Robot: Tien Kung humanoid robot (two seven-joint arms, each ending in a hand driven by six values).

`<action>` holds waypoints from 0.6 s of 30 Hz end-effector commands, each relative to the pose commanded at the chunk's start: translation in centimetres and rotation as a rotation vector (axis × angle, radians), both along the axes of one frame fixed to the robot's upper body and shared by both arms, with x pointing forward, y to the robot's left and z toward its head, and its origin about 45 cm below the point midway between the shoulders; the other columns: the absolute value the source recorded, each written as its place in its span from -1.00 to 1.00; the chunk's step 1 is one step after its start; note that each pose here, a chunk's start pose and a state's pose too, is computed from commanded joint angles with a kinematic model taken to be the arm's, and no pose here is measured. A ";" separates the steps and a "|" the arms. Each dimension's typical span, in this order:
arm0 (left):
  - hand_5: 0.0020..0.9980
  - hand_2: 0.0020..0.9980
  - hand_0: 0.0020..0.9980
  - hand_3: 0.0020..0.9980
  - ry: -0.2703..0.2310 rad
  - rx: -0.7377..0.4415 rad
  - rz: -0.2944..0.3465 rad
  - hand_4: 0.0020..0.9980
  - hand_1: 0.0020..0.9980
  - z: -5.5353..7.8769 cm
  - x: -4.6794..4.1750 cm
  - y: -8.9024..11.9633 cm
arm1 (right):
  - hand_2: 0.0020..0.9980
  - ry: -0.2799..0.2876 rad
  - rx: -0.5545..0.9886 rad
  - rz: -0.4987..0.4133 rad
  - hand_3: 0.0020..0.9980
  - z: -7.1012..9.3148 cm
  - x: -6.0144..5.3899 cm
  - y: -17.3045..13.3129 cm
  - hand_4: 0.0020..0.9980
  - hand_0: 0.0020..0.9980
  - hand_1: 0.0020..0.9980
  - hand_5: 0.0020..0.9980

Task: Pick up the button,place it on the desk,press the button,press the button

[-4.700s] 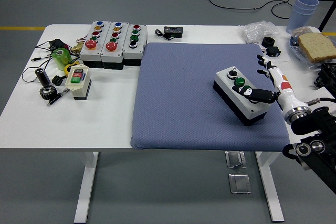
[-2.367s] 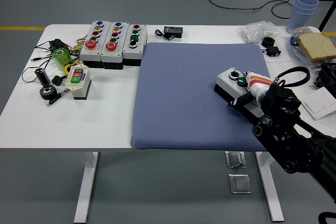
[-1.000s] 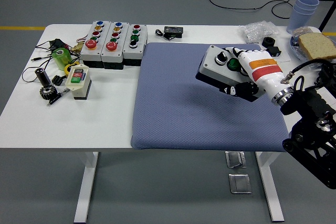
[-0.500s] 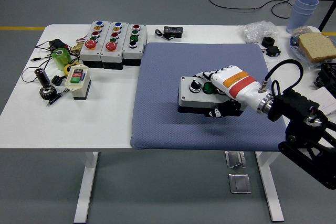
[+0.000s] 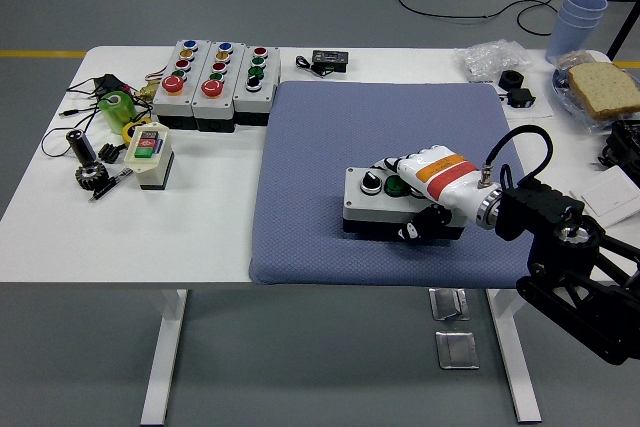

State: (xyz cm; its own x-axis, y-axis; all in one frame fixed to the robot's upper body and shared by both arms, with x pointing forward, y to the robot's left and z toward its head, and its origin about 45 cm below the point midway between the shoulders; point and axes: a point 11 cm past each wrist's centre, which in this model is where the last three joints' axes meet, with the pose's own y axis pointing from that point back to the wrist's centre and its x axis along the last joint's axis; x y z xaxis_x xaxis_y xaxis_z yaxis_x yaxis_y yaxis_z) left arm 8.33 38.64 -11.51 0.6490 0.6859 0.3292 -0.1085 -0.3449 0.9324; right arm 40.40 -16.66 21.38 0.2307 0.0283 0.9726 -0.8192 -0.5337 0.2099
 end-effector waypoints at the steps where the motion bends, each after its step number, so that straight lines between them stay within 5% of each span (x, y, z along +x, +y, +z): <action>1: 0.70 0.32 0.31 0.12 0.000 0.000 0.000 -0.35 0.28 0.0 0.00 0.0 | -0.08 -0.002 -0.003 -0.003 0.07 -0.2 0.1 -0.1 0.43 -0.17 -0.47 -0.75; 2: 0.70 0.32 0.31 0.12 0.000 0.000 0.001 -0.35 0.28 0.0 0.00 0.0 | -0.08 -0.003 -0.005 -0.004 0.07 -0.2 0.1 -0.2 0.43 -0.17 -0.47 -0.75; 3: 0.71 0.32 0.31 0.12 0.000 -0.001 0.000 -0.35 0.28 0.0 0.02 0.0 | 0.10 -0.006 0.002 -0.002 0.18 -0.3 0.1 -0.2 0.47 0.23 -0.07 -0.77; 8: 0.71 0.32 0.31 0.12 0.000 -0.001 0.000 -0.35 0.28 0.0 0.04 0.0 | 0.10 -0.022 0.019 0.020 0.18 -0.6 0.1 -0.3 0.47 0.23 -0.07 -0.77; 9: 0.70 0.32 0.31 0.12 0.000 -0.001 0.000 -0.35 0.28 0.0 0.05 0.0 | 0.38 -0.026 0.020 0.024 0.35 -0.6 0.1 -0.3 0.52 0.51 0.27 -0.84; 14: 0.70 0.32 0.31 0.12 -0.001 -0.001 0.001 -0.35 0.28 0.0 0.08 0.0 | 0.38 -0.009 0.014 0.022 0.35 -0.9 0.1 -0.5 0.52 0.51 0.27 -0.84; 15: 0.71 0.32 0.31 0.12 -0.001 -0.001 0.000 -0.35 0.28 0.0 0.08 0.0 | 0.59 -0.007 0.012 0.022 0.63 -1.0 0.1 -0.5 0.61 0.66 0.43 -0.90; 18: 0.71 0.32 0.31 0.12 -0.001 -0.001 0.001 -0.35 0.28 0.0 0.07 0.0 | 0.59 0.003 0.008 0.013 0.63 -1.1 0.1 -0.6 0.61 0.66 0.43 -0.90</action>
State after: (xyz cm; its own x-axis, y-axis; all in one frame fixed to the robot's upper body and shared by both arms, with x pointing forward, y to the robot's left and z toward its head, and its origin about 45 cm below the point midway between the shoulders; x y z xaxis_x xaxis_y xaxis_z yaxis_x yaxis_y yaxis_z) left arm 8.40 38.65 -11.50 0.6483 0.6865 0.3293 -0.1092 -0.3442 0.9325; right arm 40.51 -17.27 20.25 0.2335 0.0237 0.9721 -0.8116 -0.5458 0.2083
